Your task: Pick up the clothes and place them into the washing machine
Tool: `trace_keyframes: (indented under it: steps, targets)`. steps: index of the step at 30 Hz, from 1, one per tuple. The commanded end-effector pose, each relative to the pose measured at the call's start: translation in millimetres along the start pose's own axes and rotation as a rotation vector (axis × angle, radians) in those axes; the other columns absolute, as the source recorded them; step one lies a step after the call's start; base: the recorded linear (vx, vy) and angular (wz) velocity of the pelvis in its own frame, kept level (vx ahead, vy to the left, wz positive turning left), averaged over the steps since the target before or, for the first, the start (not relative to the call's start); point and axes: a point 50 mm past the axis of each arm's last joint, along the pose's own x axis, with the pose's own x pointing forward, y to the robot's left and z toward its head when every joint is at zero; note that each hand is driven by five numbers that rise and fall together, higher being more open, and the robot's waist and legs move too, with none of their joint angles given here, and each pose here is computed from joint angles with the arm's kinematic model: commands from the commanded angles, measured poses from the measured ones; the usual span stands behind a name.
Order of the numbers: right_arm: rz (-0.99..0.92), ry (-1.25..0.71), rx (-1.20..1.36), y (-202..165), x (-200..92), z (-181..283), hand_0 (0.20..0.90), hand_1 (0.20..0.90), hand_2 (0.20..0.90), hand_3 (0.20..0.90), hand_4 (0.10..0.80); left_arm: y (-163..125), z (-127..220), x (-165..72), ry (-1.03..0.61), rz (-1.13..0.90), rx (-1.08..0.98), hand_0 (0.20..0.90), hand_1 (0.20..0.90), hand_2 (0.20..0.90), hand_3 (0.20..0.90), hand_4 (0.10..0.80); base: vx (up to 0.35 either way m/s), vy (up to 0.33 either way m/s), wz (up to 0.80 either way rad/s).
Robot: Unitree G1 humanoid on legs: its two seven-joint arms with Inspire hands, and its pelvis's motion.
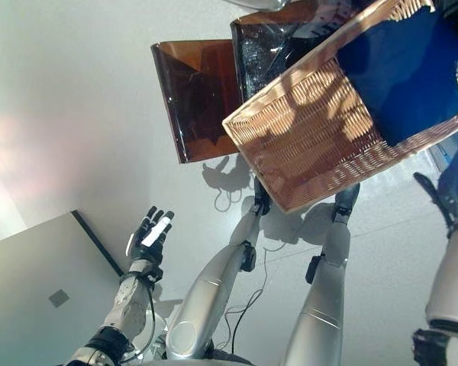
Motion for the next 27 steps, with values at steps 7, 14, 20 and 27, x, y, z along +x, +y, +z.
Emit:
trace_keyframes:
  steps: [7,14,20,27]
  targets:
    - [0.221,-0.32,0.034,52.4,-6.0,73.2,0.2,0.2,0.2,0.2,0.3,50.8,19.9,-6.7,-0.072,0.176,0.042,0.9,0.9,0.9,0.9,0.8,0.019,0.002,0.03]
    - [0.135,-0.32,-0.144,34.1,7.9,65.2,0.9,0.9,0.9,0.9,0.8,55.7,24.0,-6.9,-0.081,0.194,0.059,0.9,0.9,0.9,0.9,0.8,0.005,0.0,0.0]
    - [0.177,-0.415,-0.846,18.7,17.7,40.0,0.9,0.9,0.9,0.9,0.8,52.2,35.3,-5.0,-0.113,0.146,0.089,0.9,0.9,0.9,0.9,0.8,-0.035,-0.02,0.04]
    - [0.104,-0.702,-1.314,8.8,22.0,44.6,0.9,0.9,0.9,0.9,0.8,50.7,47.8,-3.5,-0.163,0.131,0.066,0.9,0.9,0.9,0.9,0.8,-0.021,-0.006,0.0]
